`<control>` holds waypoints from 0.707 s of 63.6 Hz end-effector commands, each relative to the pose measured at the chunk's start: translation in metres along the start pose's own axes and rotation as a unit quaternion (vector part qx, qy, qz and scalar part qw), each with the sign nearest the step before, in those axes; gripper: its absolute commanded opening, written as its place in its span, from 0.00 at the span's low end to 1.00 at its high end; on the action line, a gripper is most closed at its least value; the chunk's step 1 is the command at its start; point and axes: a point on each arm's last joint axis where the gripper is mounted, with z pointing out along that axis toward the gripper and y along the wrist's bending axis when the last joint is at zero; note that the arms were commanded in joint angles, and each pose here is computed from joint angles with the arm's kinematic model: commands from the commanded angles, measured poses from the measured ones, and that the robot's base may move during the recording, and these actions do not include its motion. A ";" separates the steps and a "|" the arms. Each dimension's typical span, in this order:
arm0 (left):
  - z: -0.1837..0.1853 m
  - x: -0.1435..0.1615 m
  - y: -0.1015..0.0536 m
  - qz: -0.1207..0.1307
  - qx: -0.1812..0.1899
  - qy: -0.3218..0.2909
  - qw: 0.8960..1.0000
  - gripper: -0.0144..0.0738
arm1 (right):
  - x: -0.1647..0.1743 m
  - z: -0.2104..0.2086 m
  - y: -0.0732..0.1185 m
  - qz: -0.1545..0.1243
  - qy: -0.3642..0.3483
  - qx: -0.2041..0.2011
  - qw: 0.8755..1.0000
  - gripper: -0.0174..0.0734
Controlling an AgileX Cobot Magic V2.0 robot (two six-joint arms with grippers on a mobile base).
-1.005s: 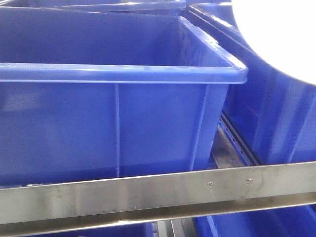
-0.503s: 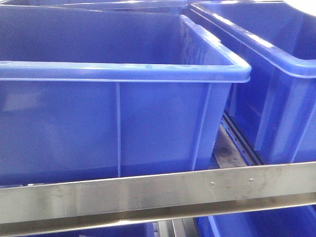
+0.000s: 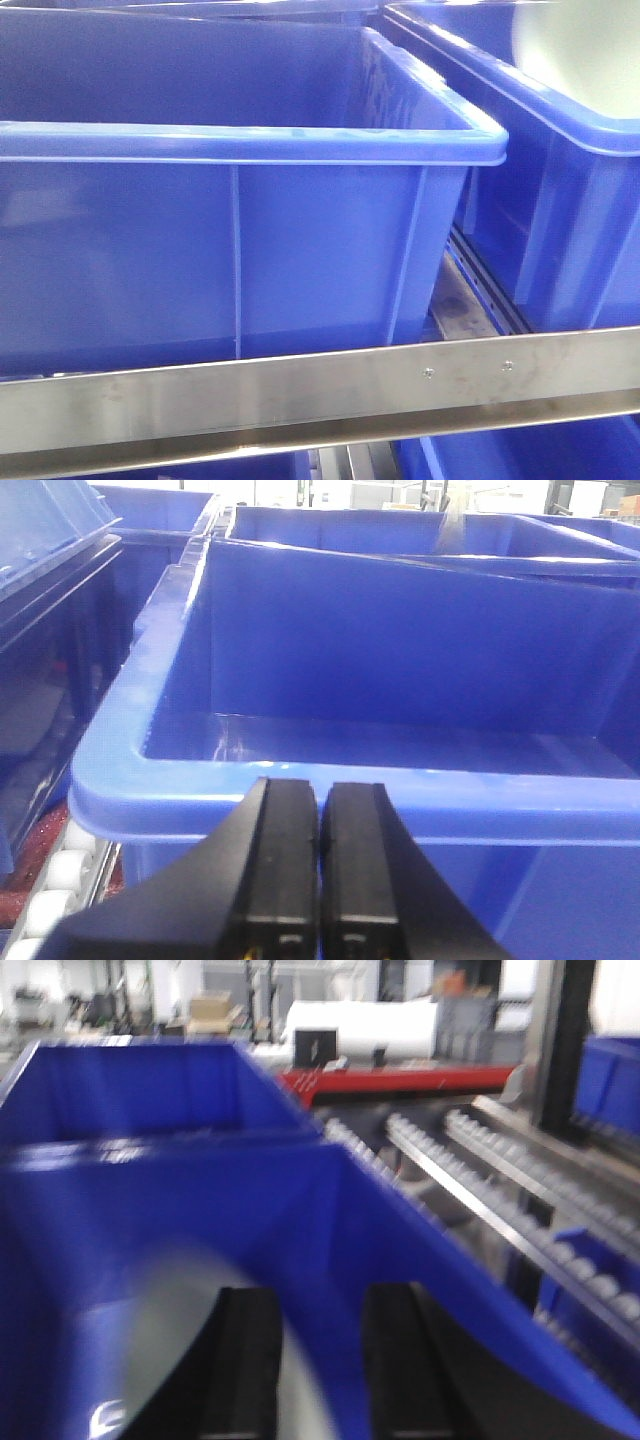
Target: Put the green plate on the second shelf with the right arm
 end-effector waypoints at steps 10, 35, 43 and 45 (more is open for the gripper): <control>0.000 0.006 0.000 -0.004 0.003 -0.026 1.000 0.31 | -0.035 -0.023 0.000 0.003 -0.031 -0.035 0.999 0.40; 0.000 0.006 0.000 -0.004 0.003 -0.026 1.000 0.31 | -0.066 -0.138 -0.006 0.015 -0.016 -0.167 0.986 0.22; 0.000 0.006 0.000 -0.004 0.003 -0.026 1.000 0.31 | -0.053 -0.170 -0.013 0.000 -0.036 -0.179 0.983 0.22; 0.000 0.006 0.000 -0.004 0.003 -0.026 1.000 0.31 | -0.046 -0.176 -0.015 -0.005 -0.038 -0.181 0.983 0.22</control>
